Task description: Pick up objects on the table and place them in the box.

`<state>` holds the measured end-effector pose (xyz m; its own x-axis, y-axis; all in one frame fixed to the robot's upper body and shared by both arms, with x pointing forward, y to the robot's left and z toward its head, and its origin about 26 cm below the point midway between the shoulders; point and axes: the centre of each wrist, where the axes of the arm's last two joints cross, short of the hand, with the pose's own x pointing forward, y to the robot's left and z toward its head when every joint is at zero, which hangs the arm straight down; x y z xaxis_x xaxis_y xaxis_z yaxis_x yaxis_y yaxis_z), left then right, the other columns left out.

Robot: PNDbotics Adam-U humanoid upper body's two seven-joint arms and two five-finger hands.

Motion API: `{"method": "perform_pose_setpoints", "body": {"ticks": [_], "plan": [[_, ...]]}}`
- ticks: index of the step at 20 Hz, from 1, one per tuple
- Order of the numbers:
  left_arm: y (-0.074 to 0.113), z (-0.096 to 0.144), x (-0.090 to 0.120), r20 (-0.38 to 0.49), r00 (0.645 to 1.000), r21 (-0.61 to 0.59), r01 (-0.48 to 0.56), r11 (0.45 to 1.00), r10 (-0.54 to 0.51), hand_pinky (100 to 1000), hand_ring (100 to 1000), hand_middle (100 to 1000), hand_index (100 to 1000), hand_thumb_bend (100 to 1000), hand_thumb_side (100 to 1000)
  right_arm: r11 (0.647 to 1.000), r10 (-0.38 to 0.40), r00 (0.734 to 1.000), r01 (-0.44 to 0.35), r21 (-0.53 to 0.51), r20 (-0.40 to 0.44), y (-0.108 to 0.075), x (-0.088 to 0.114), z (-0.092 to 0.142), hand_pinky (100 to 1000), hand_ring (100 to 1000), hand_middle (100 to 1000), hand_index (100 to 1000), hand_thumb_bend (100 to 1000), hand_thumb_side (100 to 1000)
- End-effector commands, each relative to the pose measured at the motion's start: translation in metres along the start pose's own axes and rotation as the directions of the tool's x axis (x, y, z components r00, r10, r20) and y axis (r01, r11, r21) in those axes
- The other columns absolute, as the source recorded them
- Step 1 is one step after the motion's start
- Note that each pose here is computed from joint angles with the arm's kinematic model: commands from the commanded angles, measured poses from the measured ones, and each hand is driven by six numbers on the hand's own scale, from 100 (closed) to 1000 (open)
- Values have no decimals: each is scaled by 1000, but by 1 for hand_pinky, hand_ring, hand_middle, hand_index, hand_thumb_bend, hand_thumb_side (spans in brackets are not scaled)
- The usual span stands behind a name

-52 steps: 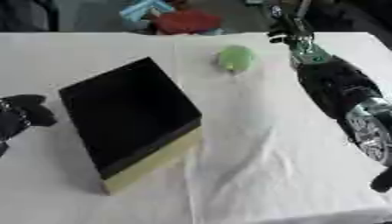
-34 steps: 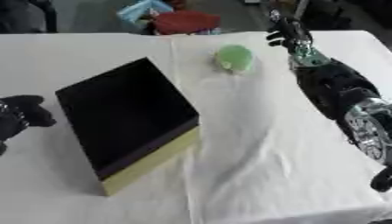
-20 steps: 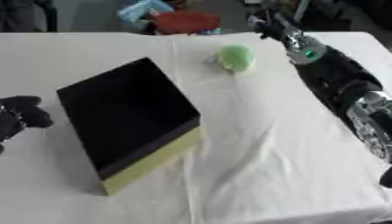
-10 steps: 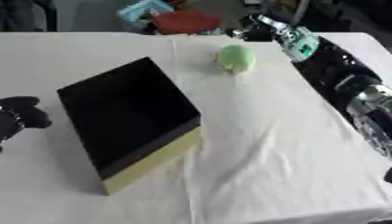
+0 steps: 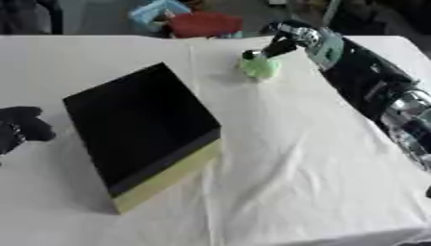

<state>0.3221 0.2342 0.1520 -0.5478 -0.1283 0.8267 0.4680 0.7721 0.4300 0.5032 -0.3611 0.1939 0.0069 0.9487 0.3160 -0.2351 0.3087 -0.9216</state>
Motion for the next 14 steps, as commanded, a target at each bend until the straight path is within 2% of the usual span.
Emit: {"method": "perform_pose_setpoints", "body": {"ticks": [1,3,5,7,9,10,14], "plan": [[6,-1,6,14,999,-6,30,1000,-30,740,662,606,807,353,789,996,85,996,-87,-37,-35,-22,1,5,846,914,996,966,677,617],[6,-1,7,16,999,-5,28,1000,-28,740,662,606,807,352,790,970,240,968,-242,-26,-66,-22,7,3,848,917,999,969,678,619],[6,-1,7,17,1000,-2,26,1000,-26,740,662,606,808,352,790,914,403,911,-406,-13,-93,-24,14,2,848,917,997,970,677,620],[6,-1,6,17,1000,1,26,1000,-26,740,662,606,808,351,791,864,501,858,-504,3,-111,-27,17,2,845,915,992,968,674,620],[6,-1,7,18,1000,3,26,1000,-26,740,662,606,808,350,792,834,550,826,-552,17,-122,-28,17,2,837,908,985,965,664,617],[6,-1,7,19,999,3,26,1000,-26,740,662,606,808,350,792,828,558,820,-560,23,-124,-27,17,2,832,904,980,962,660,614],[6,-1,7,19,999,6,26,1000,-26,740,662,606,808,348,795,827,560,819,-562,27,-122,-23,14,2,803,858,910,928,641,595]]}}
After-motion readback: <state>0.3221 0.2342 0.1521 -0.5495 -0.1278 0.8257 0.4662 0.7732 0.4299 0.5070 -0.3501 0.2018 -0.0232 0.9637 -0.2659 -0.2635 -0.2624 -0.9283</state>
